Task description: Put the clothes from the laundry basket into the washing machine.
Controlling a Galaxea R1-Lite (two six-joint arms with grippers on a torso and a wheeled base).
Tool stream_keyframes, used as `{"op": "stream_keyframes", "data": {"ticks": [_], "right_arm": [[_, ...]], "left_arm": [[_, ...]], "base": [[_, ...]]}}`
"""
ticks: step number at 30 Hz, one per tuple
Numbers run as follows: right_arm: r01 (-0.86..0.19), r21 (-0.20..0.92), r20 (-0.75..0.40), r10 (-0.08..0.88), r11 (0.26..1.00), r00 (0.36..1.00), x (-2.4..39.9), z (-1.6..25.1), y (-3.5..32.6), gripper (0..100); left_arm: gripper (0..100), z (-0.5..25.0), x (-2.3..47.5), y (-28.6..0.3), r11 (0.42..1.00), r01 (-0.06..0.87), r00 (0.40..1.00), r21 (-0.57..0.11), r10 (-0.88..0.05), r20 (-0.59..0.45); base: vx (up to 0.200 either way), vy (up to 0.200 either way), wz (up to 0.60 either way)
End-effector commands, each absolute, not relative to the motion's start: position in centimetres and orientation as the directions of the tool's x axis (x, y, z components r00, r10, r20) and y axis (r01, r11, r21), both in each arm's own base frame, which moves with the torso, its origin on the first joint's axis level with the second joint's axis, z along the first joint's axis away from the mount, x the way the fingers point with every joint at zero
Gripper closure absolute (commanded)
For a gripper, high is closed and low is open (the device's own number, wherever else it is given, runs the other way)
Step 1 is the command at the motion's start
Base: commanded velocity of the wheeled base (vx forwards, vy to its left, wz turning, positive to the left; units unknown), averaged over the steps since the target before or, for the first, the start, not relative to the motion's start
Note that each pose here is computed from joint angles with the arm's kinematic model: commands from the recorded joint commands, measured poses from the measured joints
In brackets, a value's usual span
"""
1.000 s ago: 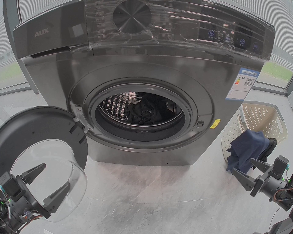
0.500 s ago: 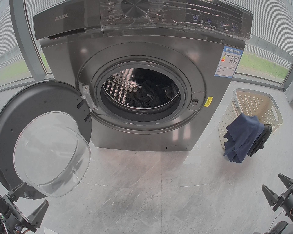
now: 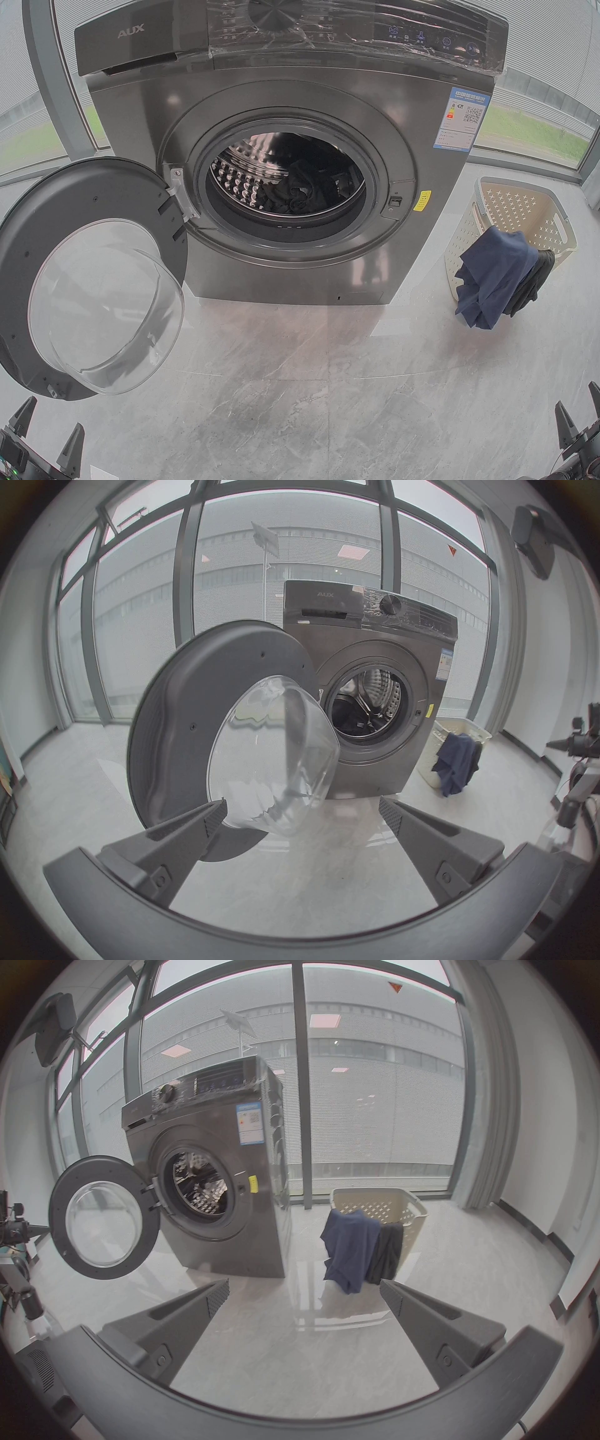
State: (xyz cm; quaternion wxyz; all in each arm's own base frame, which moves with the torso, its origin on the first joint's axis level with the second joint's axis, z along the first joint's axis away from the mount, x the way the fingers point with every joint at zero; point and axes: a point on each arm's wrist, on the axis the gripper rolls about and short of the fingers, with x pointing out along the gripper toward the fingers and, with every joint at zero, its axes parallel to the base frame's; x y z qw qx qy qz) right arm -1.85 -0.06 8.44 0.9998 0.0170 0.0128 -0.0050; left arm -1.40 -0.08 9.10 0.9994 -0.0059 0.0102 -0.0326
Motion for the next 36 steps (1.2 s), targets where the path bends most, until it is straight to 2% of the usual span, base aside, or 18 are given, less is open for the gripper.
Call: {"op": "stream_keyframes", "data": {"ticks": [1,3,5,7,11,14,20,36], "right_arm": [[0.035,0.034,0.009,-0.035,0.999,0.999,-2.24,7.72,-0.05,0],[0.032,0.034,0.011,-0.032,0.999,0.999,-2.26,7.70,-0.04,0],[0.035,0.034,0.011,-0.035,0.999,0.999,-2.25,7.72,-0.04,0],[0.032,0.023,0.002,-0.032,0.999,0.999,-2.25,7.62,-0.03,0],[0.028,0.002,-0.002,-0.028,1.000,1.000,-2.23,7.61,-0.01,0],[0.021,0.000,-0.002,-0.021,1.000,1.000,-2.23,7.61,0.00,0],[0.014,-0.002,0.000,-0.014,1.000,1.000,-2.25,7.61,0.01,0],[0.008,-0.002,0.000,-0.008,1.000,1.000,-2.25,7.61,0.02,0]], "left_arm": [[0,8.39,-1.84,-0.13,1.000,0.003,1.000,-0.006,-0.003,0.015],[0,8.35,-1.85,-0.01,0.999,-0.043,0.999,-0.002,0.043,0.012],[0,8.20,-1.91,0.10,0.996,-0.081,0.997,0.039,0.081,0.006],[0,8.20,-1.97,0.08,0.997,-0.068,0.998,0.047,0.067,0.011],[0,7.47,-2.33,-0.08,0.999,0.039,0.999,0.022,-0.038,-0.018],[0,7.54,-2.29,-0.07,0.999,0.029,1.000,0.021,-0.029,-0.008],[0,7.55,-2.27,-0.06,0.999,0.028,1.000,0.017,-0.028,-0.006],[0,7.57,-2.27,-0.04,1.000,0.018,1.000,0.003,-0.018,-0.005]], "base": [[0.000,-0.200,0.00],[0.000,-0.200,0.00],[0.000,-0.200,0.00],[0.000,-0.200,0.00],[0.000,-0.200,0.00],[0.000,-0.200,0.00],[0.000,0.000,0.00],[0.000,-0.200,0.00]]}}
